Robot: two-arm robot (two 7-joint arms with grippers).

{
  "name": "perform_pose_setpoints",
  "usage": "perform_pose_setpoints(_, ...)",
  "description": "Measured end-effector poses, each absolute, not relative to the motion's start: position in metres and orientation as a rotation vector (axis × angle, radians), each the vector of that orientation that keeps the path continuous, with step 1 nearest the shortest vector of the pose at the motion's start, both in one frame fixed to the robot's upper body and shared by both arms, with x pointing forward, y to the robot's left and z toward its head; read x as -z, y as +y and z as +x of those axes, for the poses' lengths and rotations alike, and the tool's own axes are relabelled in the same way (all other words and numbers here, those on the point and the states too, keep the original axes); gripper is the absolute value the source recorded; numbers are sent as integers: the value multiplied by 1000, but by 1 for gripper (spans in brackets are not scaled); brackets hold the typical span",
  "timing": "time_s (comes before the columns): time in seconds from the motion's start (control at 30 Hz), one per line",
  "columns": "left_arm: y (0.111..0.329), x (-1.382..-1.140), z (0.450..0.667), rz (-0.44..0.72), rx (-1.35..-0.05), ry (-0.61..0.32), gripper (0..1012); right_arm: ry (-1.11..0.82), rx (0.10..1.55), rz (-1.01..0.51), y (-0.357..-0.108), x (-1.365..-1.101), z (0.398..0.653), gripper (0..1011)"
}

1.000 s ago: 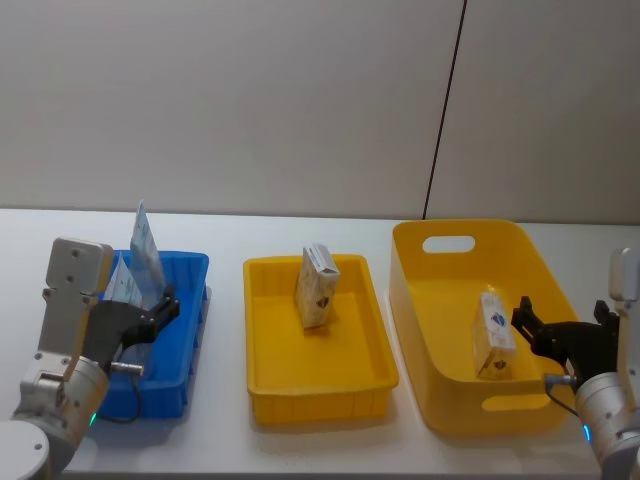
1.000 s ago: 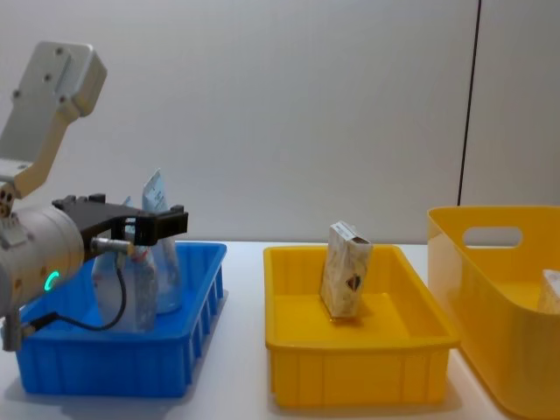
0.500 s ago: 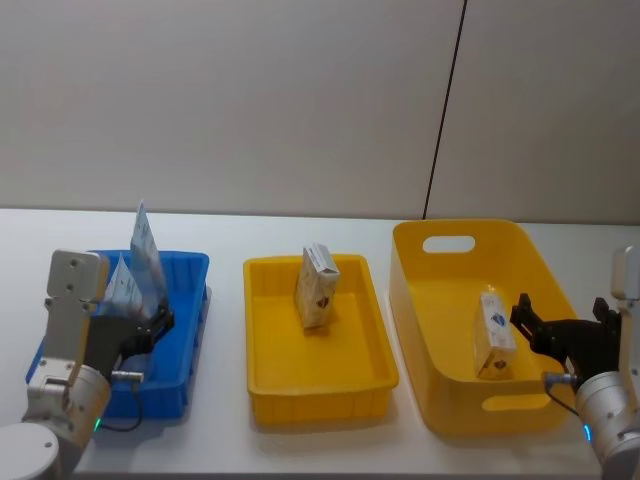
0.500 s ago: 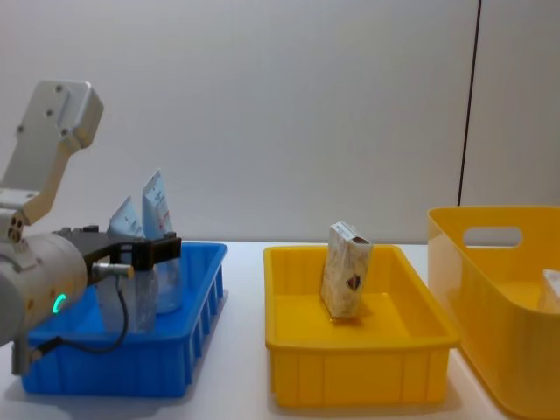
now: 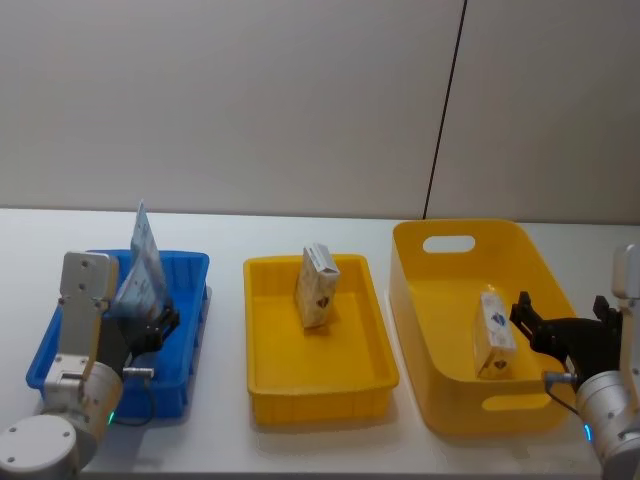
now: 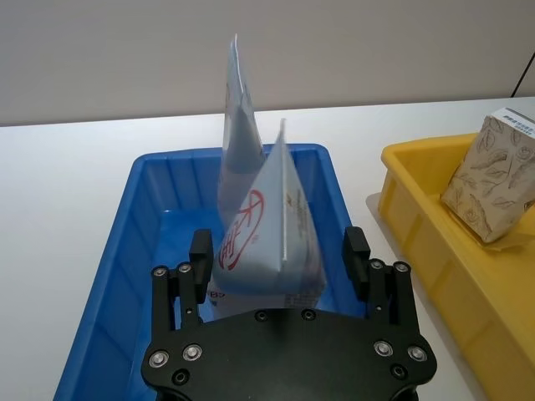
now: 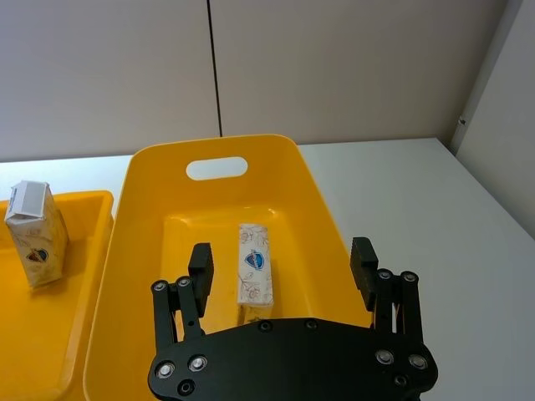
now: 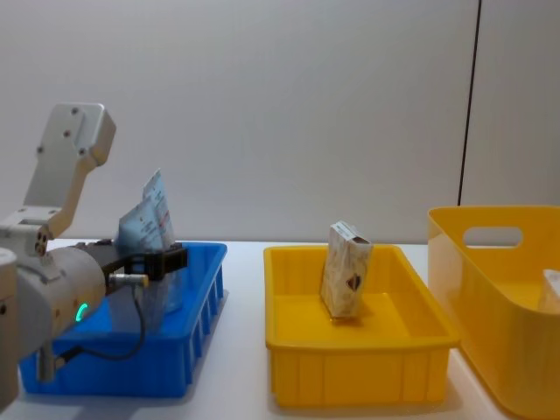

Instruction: Bimanual collaborative sorting of washing and personal care products

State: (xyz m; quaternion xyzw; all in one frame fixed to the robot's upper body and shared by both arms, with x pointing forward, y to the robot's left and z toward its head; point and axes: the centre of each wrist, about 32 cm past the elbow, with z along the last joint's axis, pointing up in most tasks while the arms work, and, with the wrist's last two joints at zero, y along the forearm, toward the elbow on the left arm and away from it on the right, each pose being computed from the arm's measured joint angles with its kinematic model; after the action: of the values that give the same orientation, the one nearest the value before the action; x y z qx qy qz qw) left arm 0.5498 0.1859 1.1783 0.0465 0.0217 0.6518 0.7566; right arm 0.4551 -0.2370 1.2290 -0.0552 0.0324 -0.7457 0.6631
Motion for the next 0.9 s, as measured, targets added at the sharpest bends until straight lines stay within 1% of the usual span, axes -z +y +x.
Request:
perform_pose_setpoints(0.03, 185, -1177, 552, 101, -1422, 51, 929, 73, 1686, -124, -237, -1229, 455, 1004)
perform_pose_setpoints(0.07, 185, -1177, 553, 100, -1423, 51, 915, 73, 1686, -124, -237, -1229, 455, 1004)
perform_pose_setpoints(0.13, 183, -1175, 556, 98, -1425, 54, 849, 72, 1685, -124, -237, -1229, 455, 1004)
perform_pose_setpoints(0.2, 183, -1174, 558, 97, -1427, 55, 814, 72, 1685, -123, -237, -1230, 455, 1004)
perform_pose_setpoints(0.27, 182, -1173, 560, 96, -1430, 55, 751, 72, 1685, -122, -237, -1230, 454, 1004)
perform_pose_setpoints(0.33, 181, -1171, 563, 97, -1433, 55, 723, 71, 1685, -122, -236, -1230, 454, 1004)
perform_pose_setpoints(0.67, 180, -1166, 569, 114, -1445, 45, 665, 72, 1683, -117, -236, -1231, 454, 1004)
perform_pose_setpoints(0.9, 181, -1165, 569, 117, -1442, 29, 633, 71, 1682, -112, -236, -1231, 454, 1004)
